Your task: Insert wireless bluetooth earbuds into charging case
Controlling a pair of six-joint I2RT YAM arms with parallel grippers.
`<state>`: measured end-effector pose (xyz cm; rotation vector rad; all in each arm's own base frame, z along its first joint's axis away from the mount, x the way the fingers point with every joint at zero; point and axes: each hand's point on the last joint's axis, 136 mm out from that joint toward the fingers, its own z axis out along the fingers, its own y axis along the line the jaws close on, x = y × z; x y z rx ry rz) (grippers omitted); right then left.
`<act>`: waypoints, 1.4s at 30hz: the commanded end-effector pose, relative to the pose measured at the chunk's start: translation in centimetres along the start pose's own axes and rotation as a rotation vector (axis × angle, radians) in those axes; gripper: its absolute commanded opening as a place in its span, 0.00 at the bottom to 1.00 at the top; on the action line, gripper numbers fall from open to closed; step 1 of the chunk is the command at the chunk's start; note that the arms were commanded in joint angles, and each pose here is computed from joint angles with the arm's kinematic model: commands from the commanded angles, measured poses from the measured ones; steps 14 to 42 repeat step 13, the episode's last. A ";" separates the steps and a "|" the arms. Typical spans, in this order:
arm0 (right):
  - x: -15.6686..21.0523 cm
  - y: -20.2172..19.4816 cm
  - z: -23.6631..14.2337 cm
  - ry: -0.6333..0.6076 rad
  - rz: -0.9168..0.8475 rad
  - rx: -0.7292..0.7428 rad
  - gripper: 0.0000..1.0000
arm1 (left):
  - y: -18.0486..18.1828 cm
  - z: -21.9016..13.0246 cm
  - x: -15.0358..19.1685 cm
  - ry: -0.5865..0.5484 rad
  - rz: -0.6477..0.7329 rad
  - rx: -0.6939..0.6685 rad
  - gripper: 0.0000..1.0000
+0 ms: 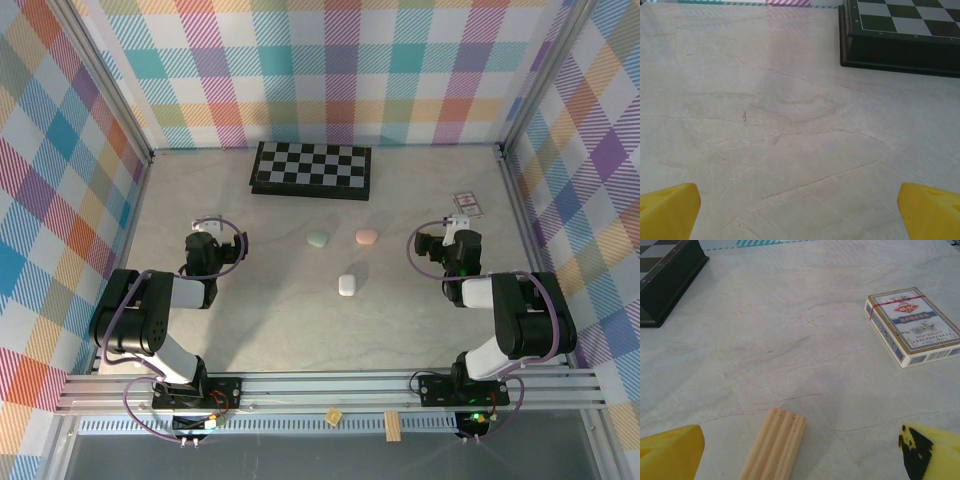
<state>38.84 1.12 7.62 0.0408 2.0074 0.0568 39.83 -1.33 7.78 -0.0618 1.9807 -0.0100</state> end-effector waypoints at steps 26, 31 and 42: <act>-1.8 0.2 0.2 -0.056 -0.007 -0.016 0.99 | -0.1 0.2 -0.4 -0.010 -0.014 0.013 1.00; -1.8 0.2 0.2 -0.056 -0.007 -0.016 0.99 | -0.1 0.2 -0.4 -0.010 -0.014 0.013 1.00; -1.8 0.2 0.2 -0.056 -0.007 -0.016 0.99 | -0.1 0.2 -0.4 -0.010 -0.014 0.013 1.00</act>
